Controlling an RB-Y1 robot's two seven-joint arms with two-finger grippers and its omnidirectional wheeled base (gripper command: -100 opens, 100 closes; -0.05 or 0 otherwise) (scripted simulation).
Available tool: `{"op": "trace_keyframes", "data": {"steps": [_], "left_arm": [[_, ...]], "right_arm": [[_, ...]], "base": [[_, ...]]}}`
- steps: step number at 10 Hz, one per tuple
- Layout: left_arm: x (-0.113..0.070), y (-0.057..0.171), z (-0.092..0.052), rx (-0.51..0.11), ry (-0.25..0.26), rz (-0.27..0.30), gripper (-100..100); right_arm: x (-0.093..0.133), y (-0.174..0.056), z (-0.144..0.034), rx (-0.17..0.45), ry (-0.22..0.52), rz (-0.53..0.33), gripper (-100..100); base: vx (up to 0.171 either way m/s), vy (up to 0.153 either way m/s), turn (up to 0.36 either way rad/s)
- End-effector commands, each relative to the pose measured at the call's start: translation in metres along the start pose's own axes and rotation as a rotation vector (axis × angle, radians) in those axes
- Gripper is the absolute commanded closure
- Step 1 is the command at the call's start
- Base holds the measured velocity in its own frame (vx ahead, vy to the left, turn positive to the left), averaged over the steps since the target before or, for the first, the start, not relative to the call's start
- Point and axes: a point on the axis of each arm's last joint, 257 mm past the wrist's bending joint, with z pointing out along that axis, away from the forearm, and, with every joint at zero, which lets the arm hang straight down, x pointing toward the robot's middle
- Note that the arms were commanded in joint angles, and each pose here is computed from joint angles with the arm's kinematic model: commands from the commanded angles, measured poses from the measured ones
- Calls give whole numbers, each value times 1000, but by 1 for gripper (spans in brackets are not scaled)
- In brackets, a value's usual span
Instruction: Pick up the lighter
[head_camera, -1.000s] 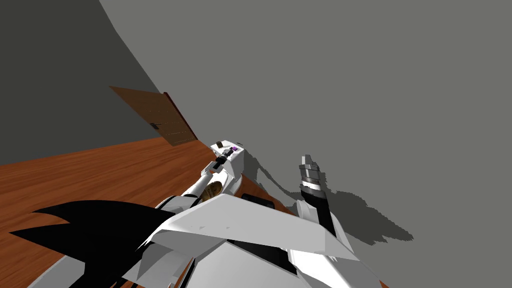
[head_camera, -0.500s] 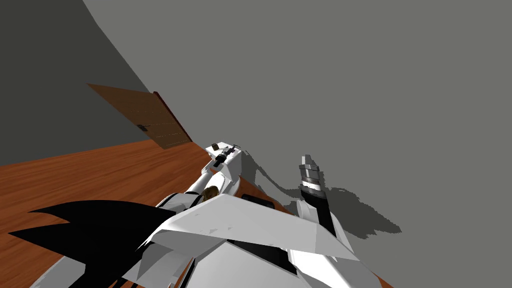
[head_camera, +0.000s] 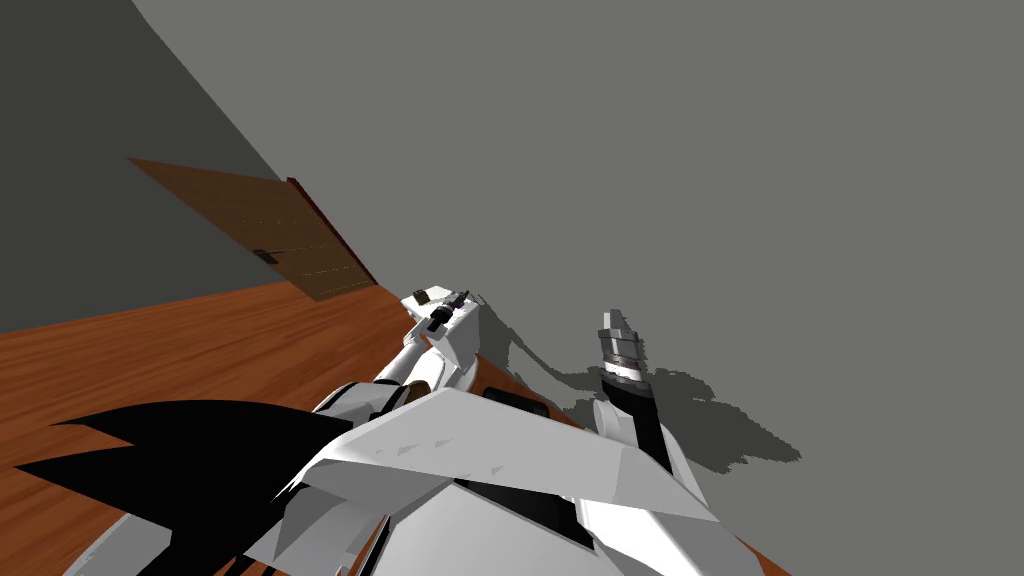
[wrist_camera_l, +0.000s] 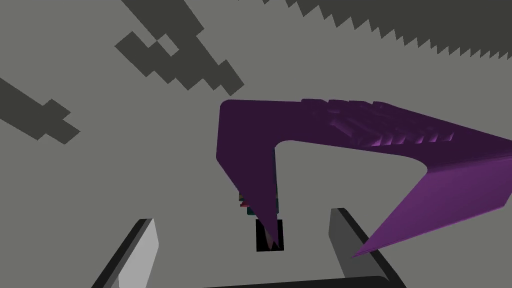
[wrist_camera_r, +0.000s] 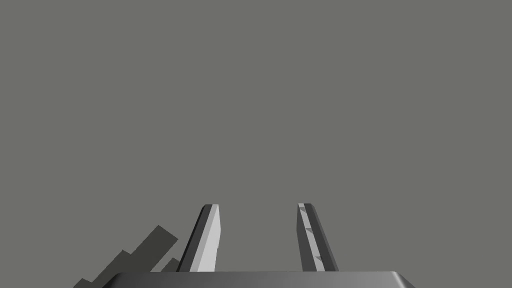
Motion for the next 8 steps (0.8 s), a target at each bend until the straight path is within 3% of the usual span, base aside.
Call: {"op": "trace_keyframes", "data": {"steps": [1,5,6,7,8], "left_arm": [[0,0,0,0,0,0,100],[0,0,0,0,0,-2,100],[0,0,0,0,0,-2,0],[0,0,0,0,0,-1,100],[0,0,0,0,0,-2,0]], "right_arm": [[0,0,0,0,0,0,0],[0,0,0,0,0,0,0],[0,0,0,0,0,0,0],[0,0,0,0,0,0,0],[0,0,0,0,0,0,0]], "base": [[0,0,0],[0,0,0],[0,0,0],[0,0,0],[0,0,0]]}}
